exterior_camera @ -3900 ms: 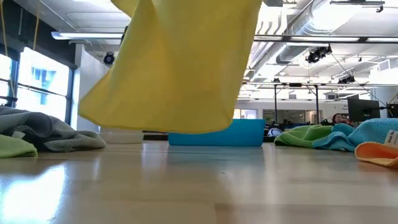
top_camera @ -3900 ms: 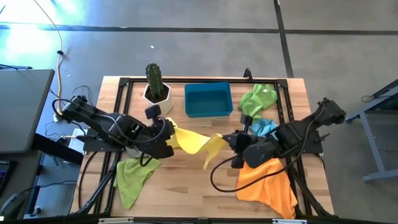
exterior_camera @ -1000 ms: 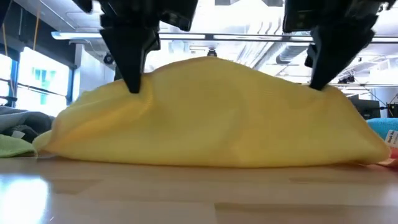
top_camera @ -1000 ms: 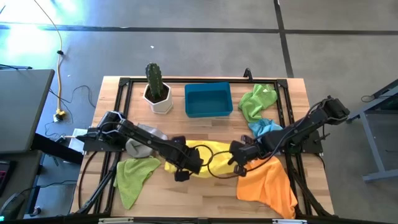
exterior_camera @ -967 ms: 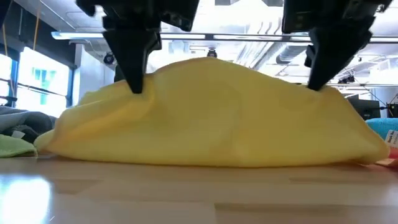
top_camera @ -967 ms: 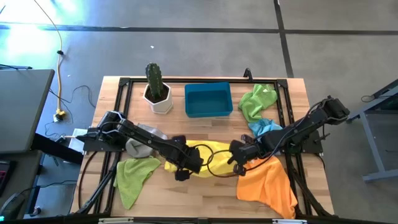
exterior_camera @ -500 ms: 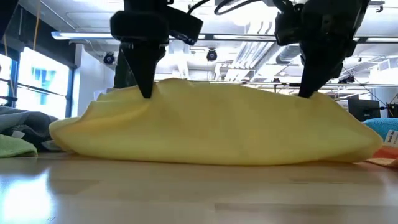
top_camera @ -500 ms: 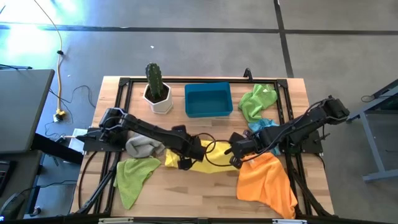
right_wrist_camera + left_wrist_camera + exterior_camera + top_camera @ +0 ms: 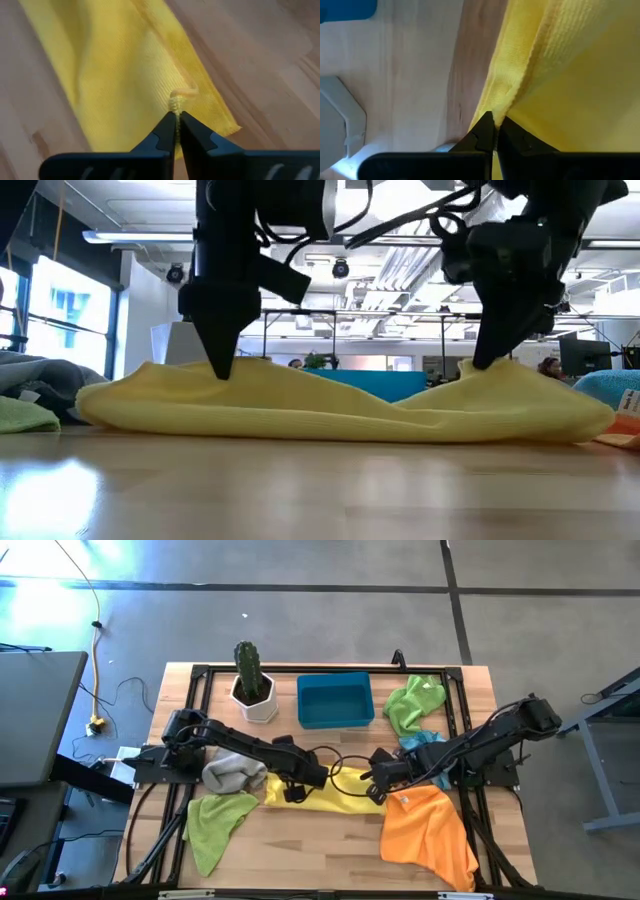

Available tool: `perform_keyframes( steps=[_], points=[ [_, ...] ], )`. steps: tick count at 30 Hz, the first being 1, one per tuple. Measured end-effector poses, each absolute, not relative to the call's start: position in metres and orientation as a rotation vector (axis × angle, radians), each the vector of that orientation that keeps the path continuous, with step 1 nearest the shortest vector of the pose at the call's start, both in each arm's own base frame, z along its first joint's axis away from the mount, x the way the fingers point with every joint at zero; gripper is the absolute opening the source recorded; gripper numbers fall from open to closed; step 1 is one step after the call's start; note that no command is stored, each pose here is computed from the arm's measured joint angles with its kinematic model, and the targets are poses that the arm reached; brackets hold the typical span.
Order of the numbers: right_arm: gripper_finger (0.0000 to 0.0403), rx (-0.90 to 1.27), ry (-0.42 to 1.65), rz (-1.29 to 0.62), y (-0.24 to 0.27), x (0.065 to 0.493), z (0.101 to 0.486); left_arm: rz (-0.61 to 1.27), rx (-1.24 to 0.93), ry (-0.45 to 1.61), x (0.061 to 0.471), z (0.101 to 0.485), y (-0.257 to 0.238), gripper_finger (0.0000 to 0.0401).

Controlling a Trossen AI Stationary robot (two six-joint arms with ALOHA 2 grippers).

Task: Fold microfiber towels
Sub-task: Fold the yellow microfiber towel

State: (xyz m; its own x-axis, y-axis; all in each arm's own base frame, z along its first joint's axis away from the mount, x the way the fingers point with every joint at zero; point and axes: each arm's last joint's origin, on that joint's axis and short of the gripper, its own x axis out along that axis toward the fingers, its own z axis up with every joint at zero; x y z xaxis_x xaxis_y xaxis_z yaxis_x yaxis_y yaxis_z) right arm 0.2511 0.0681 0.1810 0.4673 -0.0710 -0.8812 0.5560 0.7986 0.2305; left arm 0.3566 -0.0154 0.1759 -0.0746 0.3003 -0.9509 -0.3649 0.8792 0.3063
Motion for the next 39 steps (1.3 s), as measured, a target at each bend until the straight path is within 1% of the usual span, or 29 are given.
perform_keyframes(
  steps=[3, 8, 11, 14, 21, 28, 33, 39],
  points=[
    [0.004, 0.544, 1.006, -0.452, 0.067, 0.25, 0.18, 0.553, -0.049, 1.561, 0.355, 0.173, -0.014, 0.0005],
    [0.0086, 0.547, 0.994, -0.471, 0.066, 0.25, 0.18, 0.534, -0.029, 1.529, 0.356, 0.166, -0.013, 0.0005],
    [0.0099, 0.561, 0.98, -0.498, 0.066, 0.25, 0.18, 0.525, -0.036, 1.534, 0.354, 0.16, -0.014, 0.0005],
    [0.0102, 0.576, 0.966, -0.515, 0.066, 0.251, 0.181, 0.542, -0.041, 1.55, 0.35, 0.156, -0.013, 0.0006],
    [0.0103, 0.598, 0.918, -0.47, 0.071, 0.255, 0.183, 0.61, 0.006, 1.527, 0.349, 0.156, -0.007, 0.0006],
    [0.0103, 0.711, 0.936, -0.594, 0.065, 0.24, 0.161, 0.62, -0.002, 1.528, 0.349, 0.156, -0.003, 0.0006],
    [0.0103, 0.767, 0.885, -0.558, 0.066, 0.241, 0.155, 0.604, 0.013, 1.534, 0.349, 0.156, -0.003, 0.0006],
    [0.0103, 0.738, 0.88, -0.578, 0.062, 0.241, 0.154, 0.6, 0.017, 1.535, 0.35, 0.156, -0.003, 0.0005]
  ],
)
